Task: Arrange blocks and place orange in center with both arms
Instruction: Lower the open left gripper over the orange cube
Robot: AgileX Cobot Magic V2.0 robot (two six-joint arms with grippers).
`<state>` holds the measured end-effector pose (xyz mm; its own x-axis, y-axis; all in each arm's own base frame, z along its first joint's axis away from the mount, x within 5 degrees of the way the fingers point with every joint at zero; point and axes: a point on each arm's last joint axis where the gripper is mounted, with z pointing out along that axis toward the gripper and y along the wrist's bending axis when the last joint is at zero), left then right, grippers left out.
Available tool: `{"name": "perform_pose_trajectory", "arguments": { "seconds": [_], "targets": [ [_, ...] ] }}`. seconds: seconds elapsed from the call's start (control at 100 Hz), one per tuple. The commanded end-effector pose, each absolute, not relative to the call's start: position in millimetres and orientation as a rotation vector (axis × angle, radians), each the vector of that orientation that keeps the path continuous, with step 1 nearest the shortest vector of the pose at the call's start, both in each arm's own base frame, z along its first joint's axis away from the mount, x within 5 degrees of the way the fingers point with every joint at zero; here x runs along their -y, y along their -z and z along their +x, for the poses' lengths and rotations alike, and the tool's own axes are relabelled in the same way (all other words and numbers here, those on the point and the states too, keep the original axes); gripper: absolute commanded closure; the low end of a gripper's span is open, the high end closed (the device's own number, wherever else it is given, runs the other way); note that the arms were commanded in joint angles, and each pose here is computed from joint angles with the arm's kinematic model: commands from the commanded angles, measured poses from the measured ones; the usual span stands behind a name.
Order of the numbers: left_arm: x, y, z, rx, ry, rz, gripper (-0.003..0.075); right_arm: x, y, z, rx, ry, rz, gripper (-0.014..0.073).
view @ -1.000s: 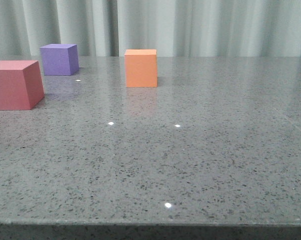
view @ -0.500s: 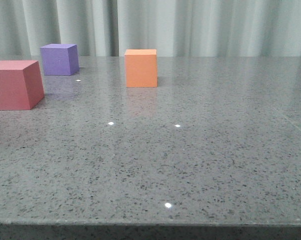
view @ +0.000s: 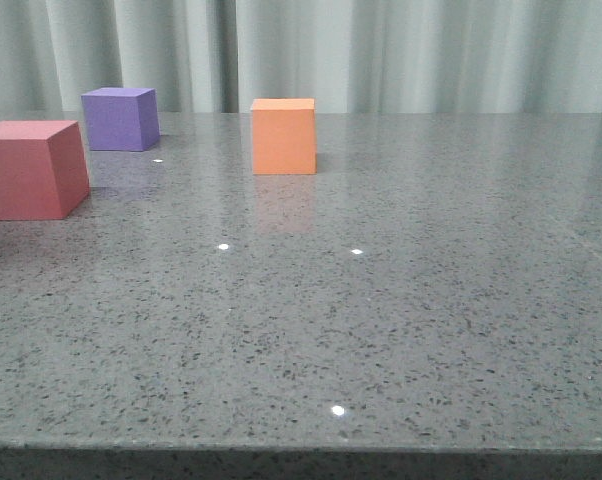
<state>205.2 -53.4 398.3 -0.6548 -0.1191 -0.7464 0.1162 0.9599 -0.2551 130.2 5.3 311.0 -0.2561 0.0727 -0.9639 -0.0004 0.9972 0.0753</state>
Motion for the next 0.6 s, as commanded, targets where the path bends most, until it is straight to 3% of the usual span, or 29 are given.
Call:
{"name": "perform_pose_trajectory", "arguments": {
  "seconds": [0.0, 0.32, 0.59],
  "targets": [
    [79.1, -422.6, 221.8, -2.138, 0.463, 0.06, 0.0084, -5.9, -326.2, 131.6, -1.726, -0.06, 0.017, 0.0664],
    [176.2, -426.2, 295.1, -2.166, 0.47, 0.196, 0.0085, -5.9, -326.2, 131.6, -1.726, -0.06, 0.017, 0.0664],
    [242.2, -404.7, 339.4, -2.237, 0.424, 0.241, 0.0085, -5.9, -326.2, 131.6, -1.726, -0.06, 0.017, 0.0664]
  ]
}}
